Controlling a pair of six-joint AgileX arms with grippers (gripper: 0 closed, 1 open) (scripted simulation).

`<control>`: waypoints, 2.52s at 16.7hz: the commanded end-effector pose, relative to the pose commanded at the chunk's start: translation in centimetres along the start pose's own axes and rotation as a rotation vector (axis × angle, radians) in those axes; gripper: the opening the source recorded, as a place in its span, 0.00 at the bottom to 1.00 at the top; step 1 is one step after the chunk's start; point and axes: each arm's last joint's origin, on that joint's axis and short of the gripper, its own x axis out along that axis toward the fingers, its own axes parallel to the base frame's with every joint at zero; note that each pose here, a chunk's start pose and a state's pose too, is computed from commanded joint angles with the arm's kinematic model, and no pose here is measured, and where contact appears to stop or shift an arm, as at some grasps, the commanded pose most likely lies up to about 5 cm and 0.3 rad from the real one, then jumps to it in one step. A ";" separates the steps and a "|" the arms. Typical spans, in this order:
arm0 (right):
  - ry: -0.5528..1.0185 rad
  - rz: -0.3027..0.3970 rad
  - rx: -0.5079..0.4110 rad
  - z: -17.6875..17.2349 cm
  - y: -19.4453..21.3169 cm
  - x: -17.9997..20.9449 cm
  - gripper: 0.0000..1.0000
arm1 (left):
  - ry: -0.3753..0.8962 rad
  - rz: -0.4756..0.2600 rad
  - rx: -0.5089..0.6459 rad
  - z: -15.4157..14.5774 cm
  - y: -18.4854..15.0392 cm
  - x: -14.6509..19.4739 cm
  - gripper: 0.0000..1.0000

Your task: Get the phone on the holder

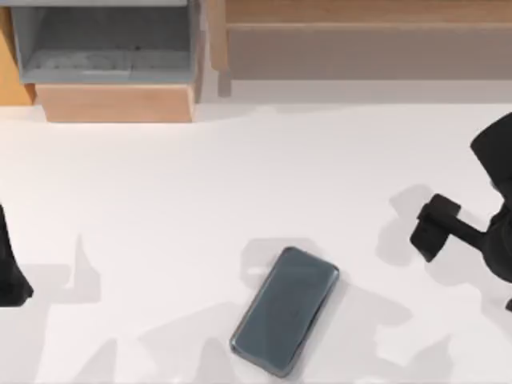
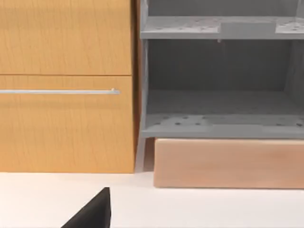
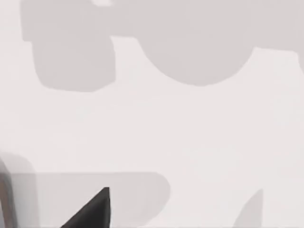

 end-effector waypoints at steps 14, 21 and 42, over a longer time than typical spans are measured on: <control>0.135 -0.184 -0.046 -8.2 18.1 2.4 1.00 | 0.000 0.000 0.000 0.0 0.0 0.0 1.00; 0.133 -0.170 -0.046 -8.2 18.3 2.1 1.00 | 0.000 0.000 0.000 0.0 0.0 0.0 1.00; 0.134 -0.172 -0.049 -9.4 17.0 9.9 0.40 | 0.000 0.000 0.000 0.0 0.0 0.0 1.00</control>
